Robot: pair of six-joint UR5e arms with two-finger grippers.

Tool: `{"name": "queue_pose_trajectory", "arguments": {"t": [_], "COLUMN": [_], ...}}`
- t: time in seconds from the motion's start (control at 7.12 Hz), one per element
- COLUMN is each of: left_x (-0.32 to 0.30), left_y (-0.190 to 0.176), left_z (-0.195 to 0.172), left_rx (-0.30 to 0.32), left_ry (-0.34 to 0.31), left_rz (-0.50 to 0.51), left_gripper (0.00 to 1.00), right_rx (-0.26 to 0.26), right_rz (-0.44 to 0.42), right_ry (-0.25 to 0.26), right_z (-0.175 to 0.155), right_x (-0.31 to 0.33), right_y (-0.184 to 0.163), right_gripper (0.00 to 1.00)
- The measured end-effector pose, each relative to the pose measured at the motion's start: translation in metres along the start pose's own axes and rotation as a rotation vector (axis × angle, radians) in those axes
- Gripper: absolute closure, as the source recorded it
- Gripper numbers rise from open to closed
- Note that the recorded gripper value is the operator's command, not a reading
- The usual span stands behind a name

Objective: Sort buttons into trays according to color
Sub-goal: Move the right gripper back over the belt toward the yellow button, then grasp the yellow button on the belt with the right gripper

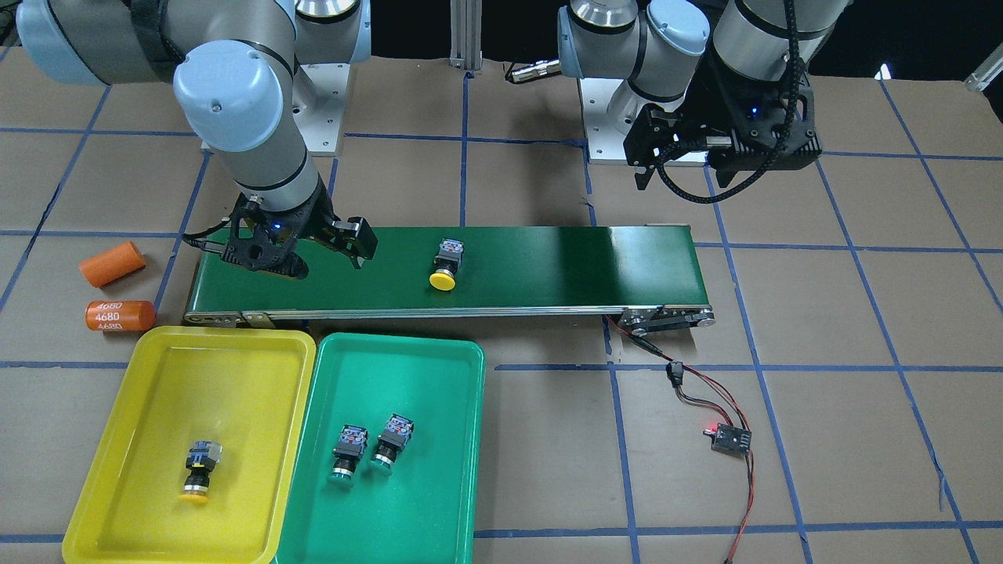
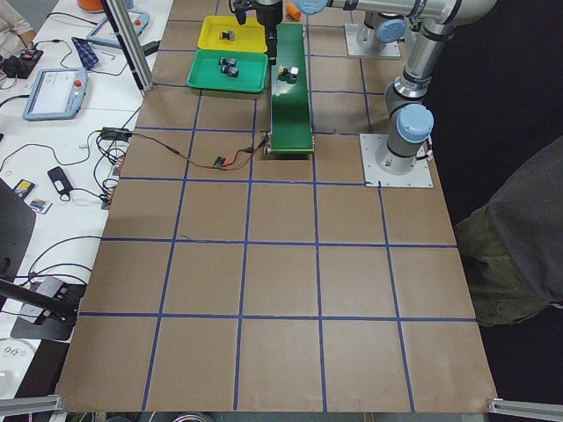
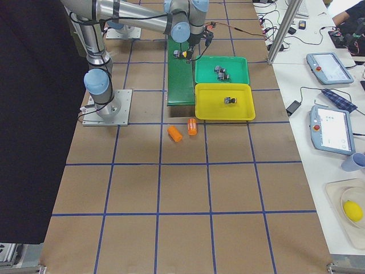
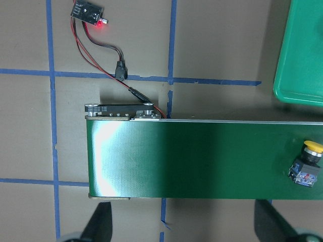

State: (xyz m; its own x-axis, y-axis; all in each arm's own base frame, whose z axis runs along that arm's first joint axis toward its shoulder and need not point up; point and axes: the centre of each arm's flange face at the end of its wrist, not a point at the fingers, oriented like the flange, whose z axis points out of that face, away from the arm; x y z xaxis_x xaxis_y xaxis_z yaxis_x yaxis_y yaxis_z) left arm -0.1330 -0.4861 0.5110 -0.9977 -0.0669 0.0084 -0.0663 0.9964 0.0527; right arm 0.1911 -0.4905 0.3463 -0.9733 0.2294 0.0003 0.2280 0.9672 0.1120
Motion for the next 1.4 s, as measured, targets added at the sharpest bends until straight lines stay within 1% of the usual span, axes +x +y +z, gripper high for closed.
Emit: {"name": "queue_pose_trajectory", "arguments": {"t": [0.28, 0.56, 0.84, 0.98, 1.12, 1.4], "left_x": [0.000, 0.000, 0.001, 0.001, 0.001, 0.000], "left_y": [0.000, 0.001, 0.001, 0.001, 0.001, 0.001], "left_z": [0.001, 0.000, 0.000, 0.000, 0.001, 0.001], "left_rx": [-0.002, 0.000, 0.000, 0.001, 0.000, 0.002], "left_ry": [0.002, 0.003, 0.004, 0.004, 0.000, -0.005], "left_rz": [0.000, 0.000, 0.000, 0.000, 0.000, 0.001], "left_gripper": [0.00, 0.00, 0.00, 0.00, 0.00, 0.00], "right_rx": [-0.002, -0.016, -0.064, -0.080, -0.080, -0.084], "right_rz": [0.018, 0.024, 0.002, -0.019, -0.036, -0.042], "right_ry": [-0.008, -0.017, -0.033, -0.033, -0.034, -0.030], "right_z": [-0.001, 0.004, 0.028, 0.040, 0.052, 0.072], "right_x": [0.008, 0.007, -0.008, -0.020, -0.034, -0.050], "right_y": [-0.005, -0.004, 0.004, 0.007, 0.008, 0.007], "right_gripper": [0.00, 0.00, 0.00, 0.00, 0.00, 0.00]}}
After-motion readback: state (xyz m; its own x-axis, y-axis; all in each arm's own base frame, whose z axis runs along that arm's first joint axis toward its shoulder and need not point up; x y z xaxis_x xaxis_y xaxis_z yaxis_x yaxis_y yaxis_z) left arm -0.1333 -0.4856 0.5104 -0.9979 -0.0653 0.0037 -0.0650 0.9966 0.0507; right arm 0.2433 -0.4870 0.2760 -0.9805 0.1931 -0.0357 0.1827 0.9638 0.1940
